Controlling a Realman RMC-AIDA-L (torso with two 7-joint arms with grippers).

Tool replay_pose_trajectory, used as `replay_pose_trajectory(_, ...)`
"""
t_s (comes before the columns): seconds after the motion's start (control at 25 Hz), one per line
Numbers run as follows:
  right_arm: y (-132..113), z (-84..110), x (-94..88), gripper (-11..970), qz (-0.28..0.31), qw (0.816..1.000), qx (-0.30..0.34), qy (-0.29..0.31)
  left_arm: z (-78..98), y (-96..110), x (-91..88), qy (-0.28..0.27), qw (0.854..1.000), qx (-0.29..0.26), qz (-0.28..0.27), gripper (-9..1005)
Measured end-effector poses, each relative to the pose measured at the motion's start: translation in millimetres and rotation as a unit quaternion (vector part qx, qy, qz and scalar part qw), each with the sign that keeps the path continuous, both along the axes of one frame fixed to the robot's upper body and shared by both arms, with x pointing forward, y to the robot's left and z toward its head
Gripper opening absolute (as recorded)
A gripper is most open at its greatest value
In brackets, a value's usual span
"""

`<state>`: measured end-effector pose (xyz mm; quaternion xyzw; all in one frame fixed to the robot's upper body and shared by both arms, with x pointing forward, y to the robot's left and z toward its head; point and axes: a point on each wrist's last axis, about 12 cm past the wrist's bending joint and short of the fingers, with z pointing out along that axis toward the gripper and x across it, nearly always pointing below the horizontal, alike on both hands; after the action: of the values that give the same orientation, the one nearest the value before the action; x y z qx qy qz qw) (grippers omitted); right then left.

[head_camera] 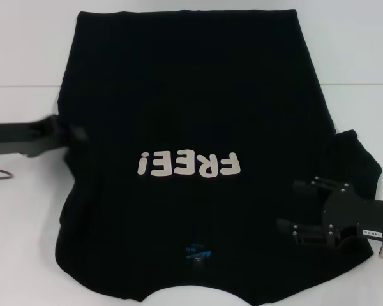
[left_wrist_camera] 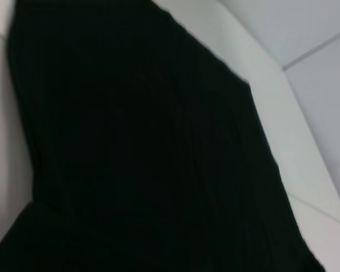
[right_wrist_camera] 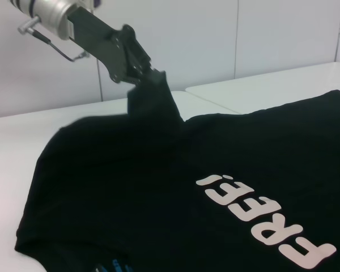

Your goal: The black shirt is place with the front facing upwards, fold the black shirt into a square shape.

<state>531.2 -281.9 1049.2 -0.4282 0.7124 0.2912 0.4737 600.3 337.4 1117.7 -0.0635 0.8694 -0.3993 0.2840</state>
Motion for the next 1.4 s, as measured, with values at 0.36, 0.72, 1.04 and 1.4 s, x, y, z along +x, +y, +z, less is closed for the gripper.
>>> replay_pose_trajectory(0.36, 0, -1.1, -1.1, 901, 0.000, 1.000, -0.001, 0.002, -23.3, -48, 2.3, 0.004, 1.000, -0.004, -0.026, 140)
replay_pose_trajectory(0.72, -1, -2.4, -3.3, 900, -0.003, 1.000, 0.001, 0.005, -39.3, -56, -13.5, 0.035, 0.996, -0.071, -0.037, 370)
replay_pose_trajectory(1.04, -2, -2.6, -3.5, 900, -0.004, 1.000, 0.001, 0.005, -51.5, 5, -42.4, 0.061, 0.987, -0.120, 0.084, 736)
replay_pose_trajectory(1.4, -2, -2.9, -2.8, 898, -0.006, 1.000, -0.002, 0.005, -67.4, 7, -41.1, 0.088, 0.980, -0.108, 0.142, 887)
